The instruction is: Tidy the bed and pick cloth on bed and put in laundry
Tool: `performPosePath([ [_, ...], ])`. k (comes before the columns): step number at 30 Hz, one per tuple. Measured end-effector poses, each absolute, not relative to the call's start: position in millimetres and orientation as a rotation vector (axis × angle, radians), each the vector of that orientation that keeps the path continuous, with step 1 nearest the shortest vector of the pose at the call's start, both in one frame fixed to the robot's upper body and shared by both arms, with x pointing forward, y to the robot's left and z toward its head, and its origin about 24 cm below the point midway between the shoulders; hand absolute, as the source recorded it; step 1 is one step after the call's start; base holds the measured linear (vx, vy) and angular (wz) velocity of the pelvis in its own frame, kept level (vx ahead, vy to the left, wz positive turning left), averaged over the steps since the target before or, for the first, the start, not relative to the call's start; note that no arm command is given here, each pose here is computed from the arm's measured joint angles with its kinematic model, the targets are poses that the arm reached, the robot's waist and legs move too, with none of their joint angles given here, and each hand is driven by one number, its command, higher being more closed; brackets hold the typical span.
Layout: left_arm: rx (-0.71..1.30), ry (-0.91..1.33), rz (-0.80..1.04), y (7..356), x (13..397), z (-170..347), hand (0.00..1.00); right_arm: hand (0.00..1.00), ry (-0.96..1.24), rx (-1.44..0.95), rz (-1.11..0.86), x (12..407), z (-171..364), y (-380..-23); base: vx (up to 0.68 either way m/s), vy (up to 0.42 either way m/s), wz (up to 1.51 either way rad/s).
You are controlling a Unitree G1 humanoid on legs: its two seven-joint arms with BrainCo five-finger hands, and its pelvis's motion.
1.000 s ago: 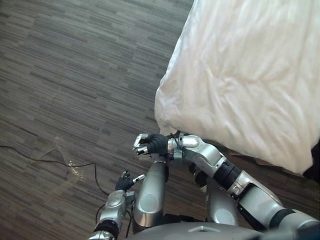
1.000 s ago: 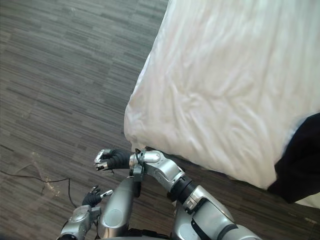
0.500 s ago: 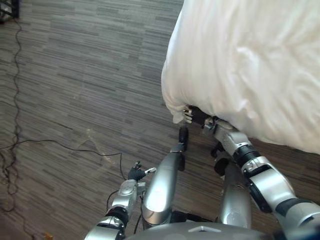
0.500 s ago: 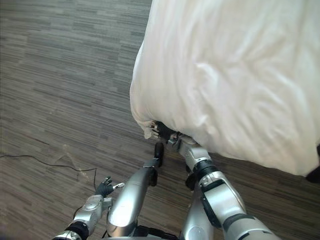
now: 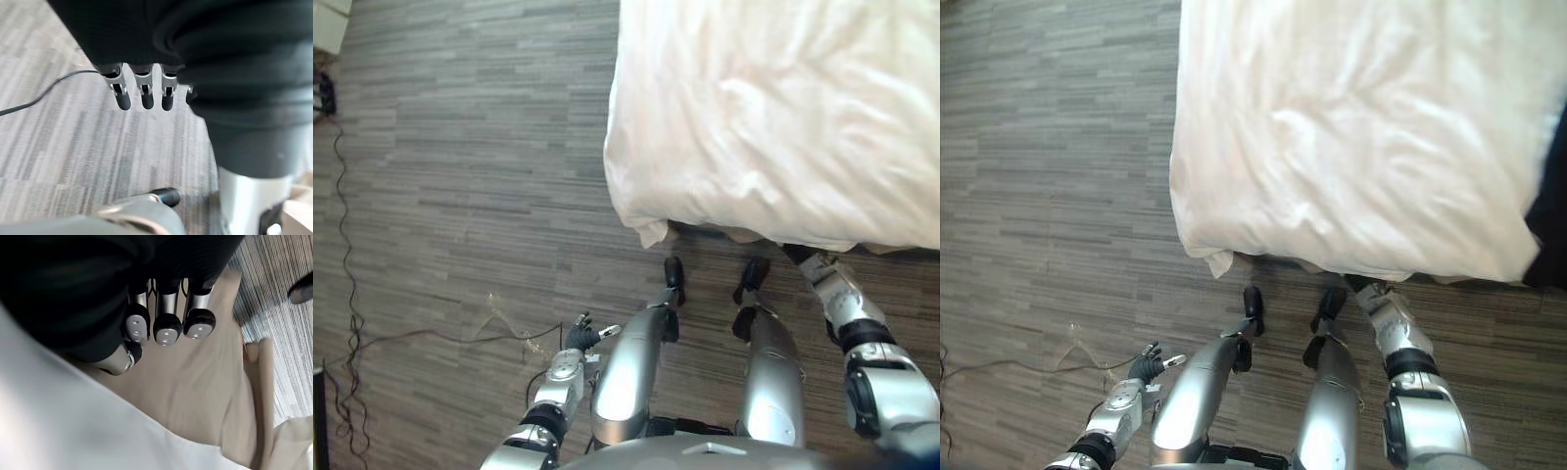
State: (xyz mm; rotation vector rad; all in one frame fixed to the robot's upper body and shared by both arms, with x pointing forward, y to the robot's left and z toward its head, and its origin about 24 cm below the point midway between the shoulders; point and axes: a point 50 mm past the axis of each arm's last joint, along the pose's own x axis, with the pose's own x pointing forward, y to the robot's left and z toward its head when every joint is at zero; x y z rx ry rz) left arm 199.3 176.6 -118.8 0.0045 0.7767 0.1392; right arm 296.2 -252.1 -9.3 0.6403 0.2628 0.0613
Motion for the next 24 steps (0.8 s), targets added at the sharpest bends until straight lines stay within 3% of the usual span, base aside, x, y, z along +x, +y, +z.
performPosePath([
  [7, 0.019, 0.783, 0.142, 177.4, 193.5, -119.5, 0.00, 1.00, 0.454, 0.799, -0.037, 223.4, -81.7, -221.5, 0.09, -0.009, -0.23],
  [14, 0.025, 0.856, 0.220, 195.0, 166.7, -129.5, 0.00, 1.00, 0.174, 0.868, -0.174, 180.5, -67.8, -250.3, 0.10, 0.008, -0.38],
  [19, 0.037, 0.923, 0.266, 208.8, 138.6, -138.3, 0.00, 1.00, -0.002, 0.820, -0.043, 168.4, -36.6, -246.7, 0.11, 0.006, -0.28],
  [24, 0.056, 0.953, 0.267, 211.5, 127.7, -141.5, 0.00, 1.00, -0.129, 0.733, 0.229, 192.5, 5.4, -224.2, 0.02, 0.004, -0.04],
])
